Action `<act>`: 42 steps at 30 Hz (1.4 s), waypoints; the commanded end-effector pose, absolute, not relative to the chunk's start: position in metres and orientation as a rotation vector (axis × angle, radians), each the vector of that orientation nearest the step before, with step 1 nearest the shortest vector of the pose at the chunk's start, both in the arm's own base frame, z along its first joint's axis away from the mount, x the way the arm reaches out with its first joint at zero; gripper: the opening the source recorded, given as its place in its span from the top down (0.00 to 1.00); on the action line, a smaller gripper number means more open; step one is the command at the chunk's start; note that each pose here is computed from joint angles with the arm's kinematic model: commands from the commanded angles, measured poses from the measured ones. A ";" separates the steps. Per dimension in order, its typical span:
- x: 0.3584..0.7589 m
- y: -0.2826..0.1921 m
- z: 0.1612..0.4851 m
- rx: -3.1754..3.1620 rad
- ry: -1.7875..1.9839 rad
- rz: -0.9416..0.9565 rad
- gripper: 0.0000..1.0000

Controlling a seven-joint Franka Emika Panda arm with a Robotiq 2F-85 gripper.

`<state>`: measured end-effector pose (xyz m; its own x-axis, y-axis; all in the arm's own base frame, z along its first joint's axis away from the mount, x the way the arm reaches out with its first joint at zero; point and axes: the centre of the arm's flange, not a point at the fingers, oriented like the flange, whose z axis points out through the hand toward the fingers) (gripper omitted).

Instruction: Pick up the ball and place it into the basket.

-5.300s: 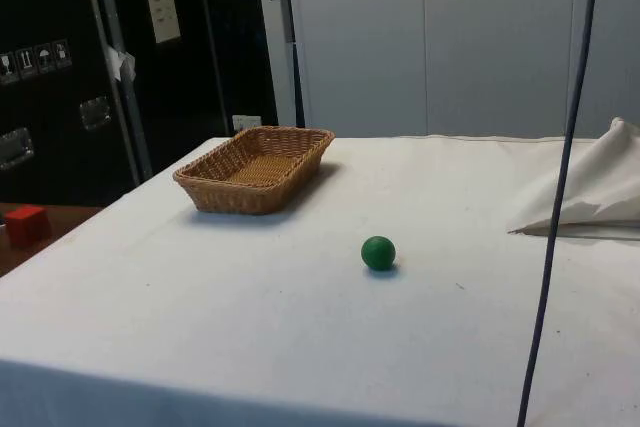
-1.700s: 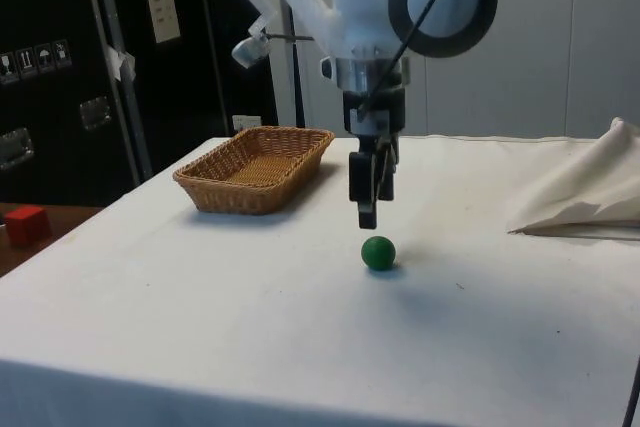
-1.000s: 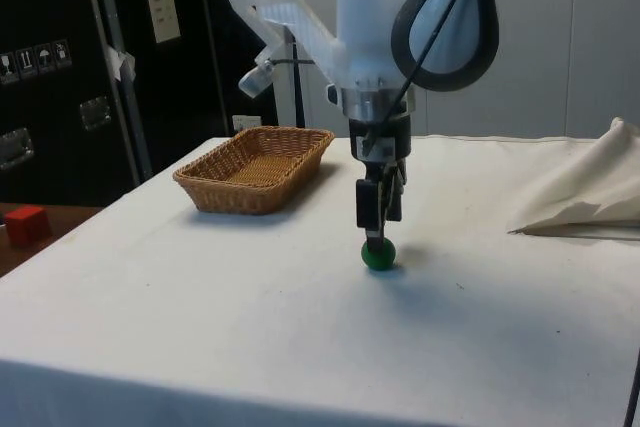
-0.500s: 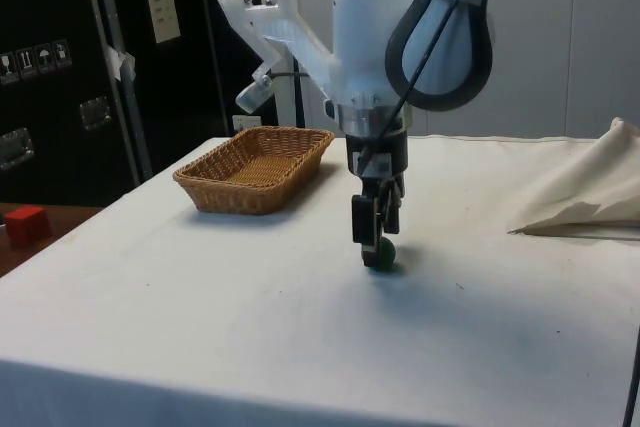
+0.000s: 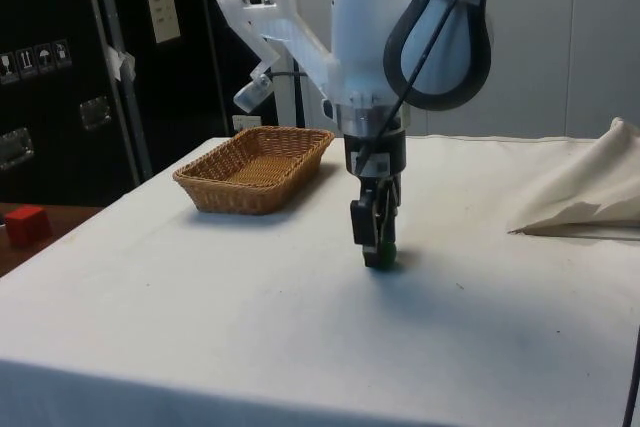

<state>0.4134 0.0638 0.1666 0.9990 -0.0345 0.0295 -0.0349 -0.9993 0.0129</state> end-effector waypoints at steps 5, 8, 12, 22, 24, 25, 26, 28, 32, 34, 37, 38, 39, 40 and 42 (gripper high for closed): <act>0.414 0.065 0.166 3.128 -0.057 0.046 0.92; 0.414 0.065 0.166 3.128 -0.057 0.046 1.00; 0.414 0.066 0.166 3.127 -0.056 0.043 1.00; 0.417 0.063 0.190 3.145 -0.040 0.061 1.00; 0.418 0.066 0.191 3.155 -0.044 0.068 1.00; 0.418 0.063 0.195 3.150 -0.038 0.065 1.00; 0.419 0.063 0.201 3.155 -0.034 0.067 1.00; 0.419 0.063 0.203 3.157 -0.031 0.065 1.00; 0.421 0.063 0.220 3.169 -0.016 0.066 1.00; 0.421 0.063 0.225 3.173 -0.010 0.062 1.00; 0.423 0.061 0.234 3.177 0.002 0.063 1.00; 0.424 0.061 0.236 3.177 0.004 0.062 1.00; 0.425 0.061 0.239 3.179 0.008 0.063 1.00; 0.426 0.060 0.243 3.180 0.012 0.064 1.00; 0.429 0.059 0.250 3.183 0.018 0.070 1.00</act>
<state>0.4271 0.0612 0.2471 0.9988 0.0080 0.0485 0.0105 -0.9986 -0.0512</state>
